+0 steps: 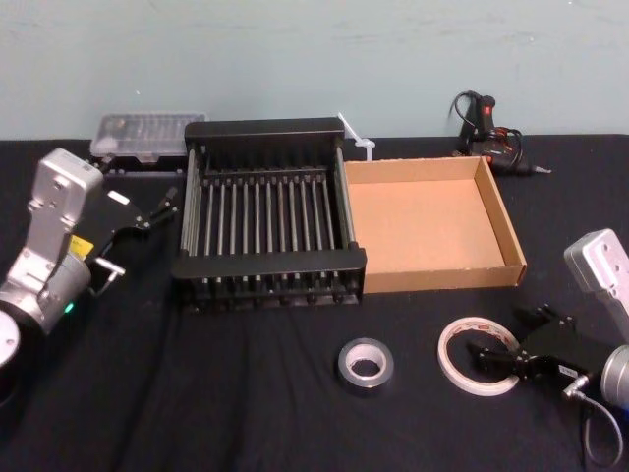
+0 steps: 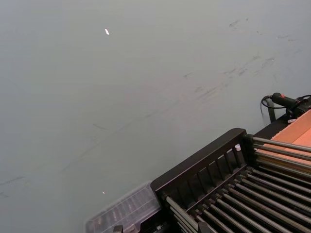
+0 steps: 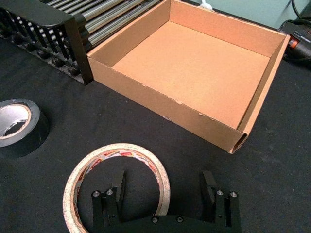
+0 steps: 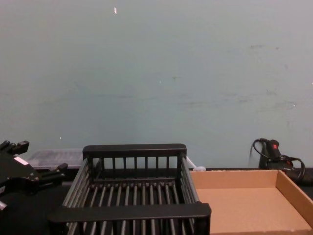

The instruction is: Pick up the white tape and place it into the black box , Pick up the silver tape and place it into the brown box.

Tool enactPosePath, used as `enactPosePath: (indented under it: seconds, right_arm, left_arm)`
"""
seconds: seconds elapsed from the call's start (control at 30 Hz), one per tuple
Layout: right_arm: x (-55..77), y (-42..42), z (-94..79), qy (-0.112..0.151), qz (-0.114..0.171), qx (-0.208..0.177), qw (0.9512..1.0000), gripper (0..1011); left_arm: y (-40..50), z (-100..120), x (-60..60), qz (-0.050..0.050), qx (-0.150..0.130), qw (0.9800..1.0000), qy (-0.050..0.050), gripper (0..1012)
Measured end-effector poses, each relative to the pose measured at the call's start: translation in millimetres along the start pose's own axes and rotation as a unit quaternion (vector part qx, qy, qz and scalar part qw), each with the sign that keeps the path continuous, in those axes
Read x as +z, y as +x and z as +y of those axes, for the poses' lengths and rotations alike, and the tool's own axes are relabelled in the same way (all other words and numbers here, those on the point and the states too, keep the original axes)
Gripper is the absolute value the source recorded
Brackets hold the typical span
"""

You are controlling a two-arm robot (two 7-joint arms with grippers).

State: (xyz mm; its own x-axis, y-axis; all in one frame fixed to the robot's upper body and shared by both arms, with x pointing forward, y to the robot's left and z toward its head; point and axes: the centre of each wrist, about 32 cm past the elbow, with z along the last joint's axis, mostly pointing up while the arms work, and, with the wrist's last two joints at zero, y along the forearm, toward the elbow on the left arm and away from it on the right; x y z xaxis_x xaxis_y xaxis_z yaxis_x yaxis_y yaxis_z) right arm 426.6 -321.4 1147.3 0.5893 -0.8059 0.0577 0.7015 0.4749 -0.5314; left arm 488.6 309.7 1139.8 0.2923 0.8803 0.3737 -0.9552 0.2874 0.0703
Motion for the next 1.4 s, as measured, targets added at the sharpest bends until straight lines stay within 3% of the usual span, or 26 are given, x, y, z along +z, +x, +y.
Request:
enactPosePath:
  seconds: [0.73,1.23,1.4]
  right_arm:
    - [0.0,-0.1,-0.3,0.000,0.000,0.000,1.0000,978]
    - [0.0,-0.1,-0.3,0.001,0.000,0.000,1.0000,575]
    - [0.0,-0.1,-0.3,0.001,0.000,0.000,1.0000,392]
  left_arm:
    - [0.0,0.0,0.0,0.000,0.000,1.0000,0.000,1001]
    - [0.0,0.0,0.0,0.000,0.000,1.0000,0.000,1001]
    - [0.0,0.0,0.0,0.000,0.000,1.0000,0.000,1001]
